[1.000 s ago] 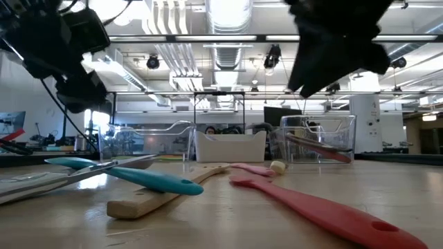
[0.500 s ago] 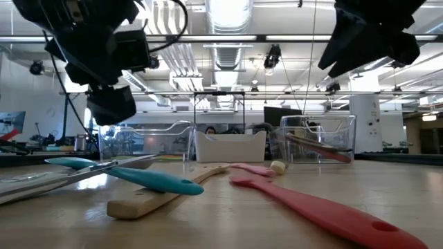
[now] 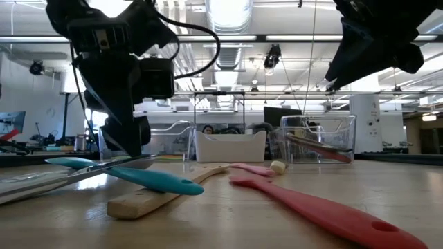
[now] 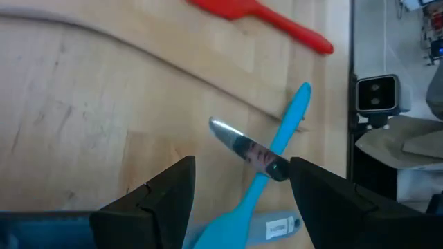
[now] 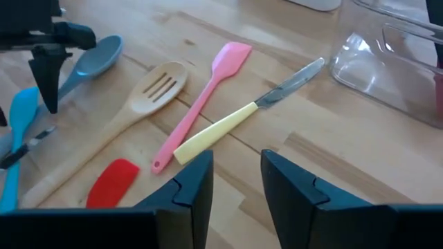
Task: Pick & Place Kitchen Items
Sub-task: Put the blue knife into the white bin
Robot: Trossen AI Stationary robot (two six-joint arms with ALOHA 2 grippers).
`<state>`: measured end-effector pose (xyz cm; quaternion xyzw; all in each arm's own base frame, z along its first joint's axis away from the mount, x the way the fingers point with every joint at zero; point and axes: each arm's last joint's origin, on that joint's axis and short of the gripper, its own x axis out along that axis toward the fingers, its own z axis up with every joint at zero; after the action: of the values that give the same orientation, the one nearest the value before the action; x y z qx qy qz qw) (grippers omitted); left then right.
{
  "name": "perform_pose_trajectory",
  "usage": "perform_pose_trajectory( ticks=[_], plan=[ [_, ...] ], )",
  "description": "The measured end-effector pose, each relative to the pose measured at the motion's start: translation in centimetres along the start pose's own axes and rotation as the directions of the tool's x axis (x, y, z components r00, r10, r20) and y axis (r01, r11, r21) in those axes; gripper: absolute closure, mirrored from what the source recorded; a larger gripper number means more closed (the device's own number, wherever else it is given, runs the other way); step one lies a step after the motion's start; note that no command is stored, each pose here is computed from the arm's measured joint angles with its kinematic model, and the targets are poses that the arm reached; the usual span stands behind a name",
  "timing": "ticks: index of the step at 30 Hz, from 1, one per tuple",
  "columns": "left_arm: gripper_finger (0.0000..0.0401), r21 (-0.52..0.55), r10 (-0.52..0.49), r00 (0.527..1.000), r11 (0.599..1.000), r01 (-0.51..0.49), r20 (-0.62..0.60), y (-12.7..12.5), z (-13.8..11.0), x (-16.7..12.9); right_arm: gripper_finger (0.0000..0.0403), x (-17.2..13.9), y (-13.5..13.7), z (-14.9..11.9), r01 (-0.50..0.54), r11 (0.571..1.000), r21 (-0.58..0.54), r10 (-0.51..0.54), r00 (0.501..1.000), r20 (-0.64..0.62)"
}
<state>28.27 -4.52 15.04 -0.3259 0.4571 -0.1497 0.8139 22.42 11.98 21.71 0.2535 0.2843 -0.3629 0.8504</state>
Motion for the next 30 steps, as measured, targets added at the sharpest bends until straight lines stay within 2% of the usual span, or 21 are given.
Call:
perform_pose_trajectory(
  ticks=[16,30],
  plan=[
    [0.0165,-0.005,-0.013,0.999,1.0,0.013,-0.038,0.7,0.1,1.6,0.028,0.0,0.1,0.0,-0.005,1.0,-0.003,0.005,1.0,0.0],
    [0.0165,0.015,-0.067,0.997,0.998,0.068,-0.035,0.6,0.4,2.3,0.0302,0.0,0.2,0.0,-0.018,1.0,-0.019,0.018,1.0,0.002]
  ],
)
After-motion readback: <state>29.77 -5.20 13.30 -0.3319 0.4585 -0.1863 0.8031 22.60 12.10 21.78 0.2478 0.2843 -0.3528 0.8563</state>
